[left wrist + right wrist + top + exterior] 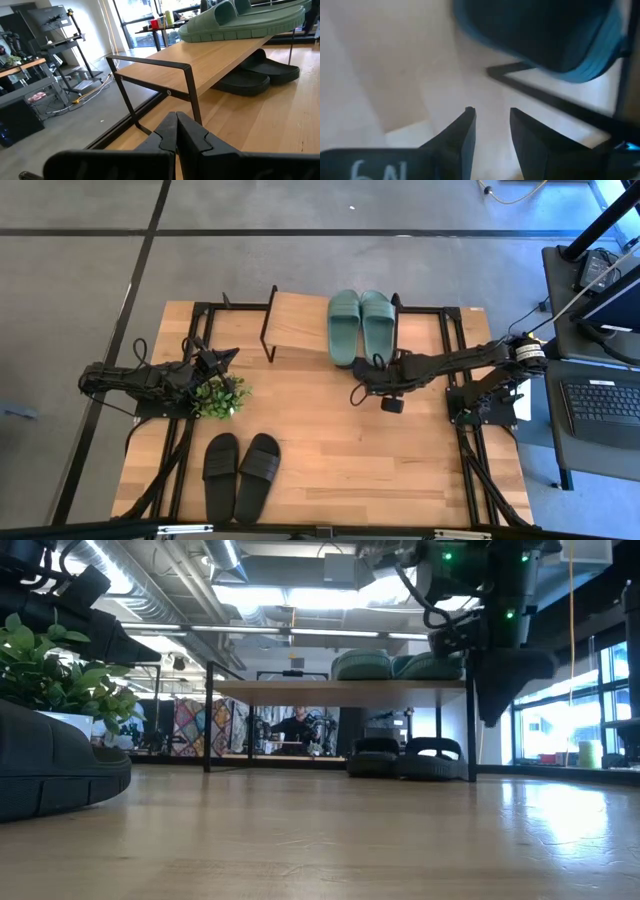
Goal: Pick and place slides into the shelf
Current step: Adjust the shelf
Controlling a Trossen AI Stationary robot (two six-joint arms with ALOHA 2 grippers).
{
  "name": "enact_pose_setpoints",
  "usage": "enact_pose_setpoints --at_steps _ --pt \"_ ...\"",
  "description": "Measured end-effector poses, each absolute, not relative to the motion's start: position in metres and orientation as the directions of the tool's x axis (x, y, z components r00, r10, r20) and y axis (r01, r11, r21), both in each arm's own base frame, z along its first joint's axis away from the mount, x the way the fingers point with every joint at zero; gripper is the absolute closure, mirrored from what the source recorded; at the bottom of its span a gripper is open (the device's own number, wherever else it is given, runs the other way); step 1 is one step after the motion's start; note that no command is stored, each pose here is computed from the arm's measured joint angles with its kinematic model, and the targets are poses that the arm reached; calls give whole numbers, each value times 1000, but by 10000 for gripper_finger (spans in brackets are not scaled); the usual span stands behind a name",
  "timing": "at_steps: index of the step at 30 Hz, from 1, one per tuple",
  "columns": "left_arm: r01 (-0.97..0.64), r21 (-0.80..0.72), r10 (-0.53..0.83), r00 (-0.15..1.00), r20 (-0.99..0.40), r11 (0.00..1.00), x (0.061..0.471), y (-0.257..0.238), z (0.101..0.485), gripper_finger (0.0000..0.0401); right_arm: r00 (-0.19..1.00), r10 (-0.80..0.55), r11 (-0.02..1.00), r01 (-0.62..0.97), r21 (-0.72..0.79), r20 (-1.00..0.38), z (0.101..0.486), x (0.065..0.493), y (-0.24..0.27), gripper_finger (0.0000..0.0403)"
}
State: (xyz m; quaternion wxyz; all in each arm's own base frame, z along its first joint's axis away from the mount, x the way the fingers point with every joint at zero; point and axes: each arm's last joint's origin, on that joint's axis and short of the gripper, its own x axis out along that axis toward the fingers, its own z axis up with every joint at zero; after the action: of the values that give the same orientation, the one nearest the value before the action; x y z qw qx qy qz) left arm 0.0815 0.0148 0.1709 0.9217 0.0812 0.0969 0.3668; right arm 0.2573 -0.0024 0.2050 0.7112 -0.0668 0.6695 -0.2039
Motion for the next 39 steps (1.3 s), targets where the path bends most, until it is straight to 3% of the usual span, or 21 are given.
enact_pose_setpoints --at_steps 22,33,39 --pt "-660 221 692 712 -119 718 81 15 171 401 28 -472 857 249 -452 -881 206 261 -37 281" --pt "-660 221 692 712 -119 718 81 15 171 401 127 -489 860 232 -453 -863 208 272 -48 281" --pt "-660 221 692 712 -119 718 81 15 171 401 125 -495 856 238 -459 -860 209 272 -57 281"
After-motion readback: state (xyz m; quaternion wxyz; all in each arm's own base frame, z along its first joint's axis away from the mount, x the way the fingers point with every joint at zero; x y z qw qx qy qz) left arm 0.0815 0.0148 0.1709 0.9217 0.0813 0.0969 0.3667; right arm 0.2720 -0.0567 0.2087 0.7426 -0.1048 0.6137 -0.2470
